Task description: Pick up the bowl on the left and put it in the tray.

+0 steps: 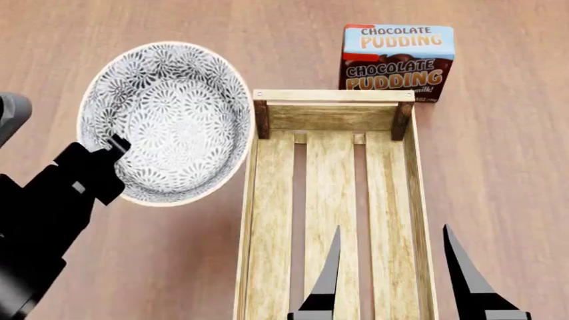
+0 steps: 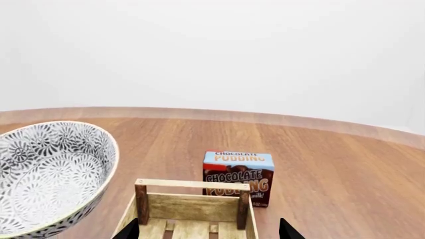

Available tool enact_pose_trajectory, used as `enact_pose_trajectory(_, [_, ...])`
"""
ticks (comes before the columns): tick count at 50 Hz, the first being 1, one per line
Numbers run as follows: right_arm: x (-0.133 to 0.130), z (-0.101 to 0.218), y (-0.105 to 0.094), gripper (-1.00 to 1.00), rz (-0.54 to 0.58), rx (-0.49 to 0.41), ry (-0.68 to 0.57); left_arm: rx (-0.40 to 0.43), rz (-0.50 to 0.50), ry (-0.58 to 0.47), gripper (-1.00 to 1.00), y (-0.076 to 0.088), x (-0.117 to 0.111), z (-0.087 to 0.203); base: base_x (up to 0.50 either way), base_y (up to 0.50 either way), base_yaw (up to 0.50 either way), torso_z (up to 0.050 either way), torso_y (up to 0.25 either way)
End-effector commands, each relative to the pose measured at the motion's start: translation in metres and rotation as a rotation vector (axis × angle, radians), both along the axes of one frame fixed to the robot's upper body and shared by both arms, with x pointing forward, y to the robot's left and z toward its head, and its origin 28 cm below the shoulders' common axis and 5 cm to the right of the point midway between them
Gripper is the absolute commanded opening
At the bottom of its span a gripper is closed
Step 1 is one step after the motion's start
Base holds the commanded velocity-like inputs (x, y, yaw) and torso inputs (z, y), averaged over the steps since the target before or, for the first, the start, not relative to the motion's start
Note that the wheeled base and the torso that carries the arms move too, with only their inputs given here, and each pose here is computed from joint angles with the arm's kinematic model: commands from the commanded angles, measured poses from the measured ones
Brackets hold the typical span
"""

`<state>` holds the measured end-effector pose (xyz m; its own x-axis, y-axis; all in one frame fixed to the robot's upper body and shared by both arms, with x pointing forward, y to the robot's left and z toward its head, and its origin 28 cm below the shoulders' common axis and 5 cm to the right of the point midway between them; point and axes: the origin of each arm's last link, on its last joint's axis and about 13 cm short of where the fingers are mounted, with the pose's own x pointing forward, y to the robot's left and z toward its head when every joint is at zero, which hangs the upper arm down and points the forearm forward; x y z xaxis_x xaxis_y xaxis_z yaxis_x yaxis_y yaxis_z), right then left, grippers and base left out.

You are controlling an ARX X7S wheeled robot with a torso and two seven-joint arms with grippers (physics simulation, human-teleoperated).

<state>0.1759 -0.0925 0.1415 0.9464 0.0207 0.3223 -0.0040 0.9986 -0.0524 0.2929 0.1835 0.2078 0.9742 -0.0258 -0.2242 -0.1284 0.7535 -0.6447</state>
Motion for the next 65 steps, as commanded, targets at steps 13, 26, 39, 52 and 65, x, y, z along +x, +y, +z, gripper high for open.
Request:
enact_pose_trajectory(13, [0.000, 0.004, -0.003, 1.00, -0.006, 0.006, -0.022, 0.071, 0.130, 0.230, -1.00, -0.025, -0.020, 0.042, 0.00, 0.00, 0.00, 0.000, 0.000])
enact_pose_trajectory(26, [-0.001, 0.005, -0.003, 1.00, -0.009, 0.006, -0.026, 0.007, 0.003, 0.269, -1.00, -0.044, -0.031, 0.056, 0.00, 0.00, 0.00, 0.000, 0.000])
enact_pose_trajectory(39, [-0.002, 0.007, -0.004, 1.00, -0.012, 0.008, -0.031, -0.047, -0.092, 0.287, -1.00, -0.057, -0.036, 0.061, 0.00, 0.00, 0.00, 0.000, 0.001])
enact_pose_trajectory(52, [-0.002, 0.008, -0.004, 1.00, -0.014, 0.010, -0.034, -0.089, -0.115, 0.320, -1.00, -0.070, -0.028, 0.052, 0.00, 0.00, 0.00, 0.000, 0.000])
enact_pose_trajectory(65, [-0.003, 0.009, -0.006, 1.00, -0.018, 0.015, -0.037, -0.137, -0.137, 0.306, -1.00, -0.087, -0.023, 0.043, 0.00, 0.00, 0.00, 0.000, 0.001])
